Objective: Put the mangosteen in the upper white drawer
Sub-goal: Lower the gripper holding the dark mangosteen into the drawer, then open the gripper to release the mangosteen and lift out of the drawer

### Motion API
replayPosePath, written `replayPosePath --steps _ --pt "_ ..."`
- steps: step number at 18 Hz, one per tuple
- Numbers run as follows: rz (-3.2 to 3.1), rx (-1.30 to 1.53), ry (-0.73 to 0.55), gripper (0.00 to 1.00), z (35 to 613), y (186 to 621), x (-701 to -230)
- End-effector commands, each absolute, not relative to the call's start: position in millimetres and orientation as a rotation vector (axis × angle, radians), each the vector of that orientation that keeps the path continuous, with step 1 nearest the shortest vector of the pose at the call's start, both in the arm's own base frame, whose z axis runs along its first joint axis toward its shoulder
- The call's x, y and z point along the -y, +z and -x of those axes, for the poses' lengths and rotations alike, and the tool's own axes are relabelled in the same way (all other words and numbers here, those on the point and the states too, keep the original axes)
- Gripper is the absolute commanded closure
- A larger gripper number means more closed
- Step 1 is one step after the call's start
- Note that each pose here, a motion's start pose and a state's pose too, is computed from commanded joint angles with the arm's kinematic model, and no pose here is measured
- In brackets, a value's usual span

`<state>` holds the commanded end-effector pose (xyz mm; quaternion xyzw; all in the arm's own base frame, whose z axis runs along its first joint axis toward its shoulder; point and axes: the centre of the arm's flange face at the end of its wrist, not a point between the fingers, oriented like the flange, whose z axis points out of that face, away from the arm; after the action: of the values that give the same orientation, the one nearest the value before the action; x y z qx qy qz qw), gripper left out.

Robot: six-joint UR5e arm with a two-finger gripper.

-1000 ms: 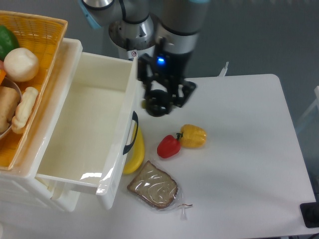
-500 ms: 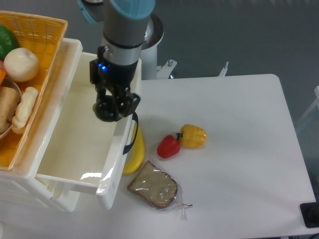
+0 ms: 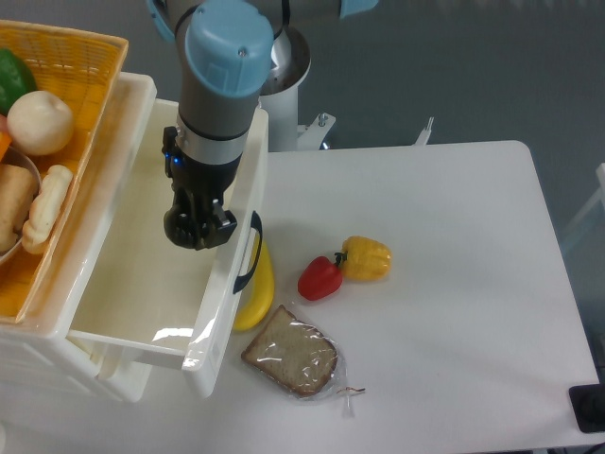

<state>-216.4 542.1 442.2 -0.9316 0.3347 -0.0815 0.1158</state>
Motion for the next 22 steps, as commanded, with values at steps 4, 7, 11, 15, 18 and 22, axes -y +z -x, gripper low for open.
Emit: replayPosePath --steps 4,7,11,15,18,22 --pt "2.720 -1.013 -0.241 0.77 203 442 -549" --pt "2.720 -1.021 -0.249 0.62 202 437 -551" --pt "2.724 -1.027 -0.267 0.43 202 429 -555" --pt "2.725 -1.042 -0.278 0.17 198 423 -557" --pt "2.721 -1.042 -0.272 0.06 196 426 -557" --pt "2.699 -1.037 -0.225 0.01 200 439 -559"
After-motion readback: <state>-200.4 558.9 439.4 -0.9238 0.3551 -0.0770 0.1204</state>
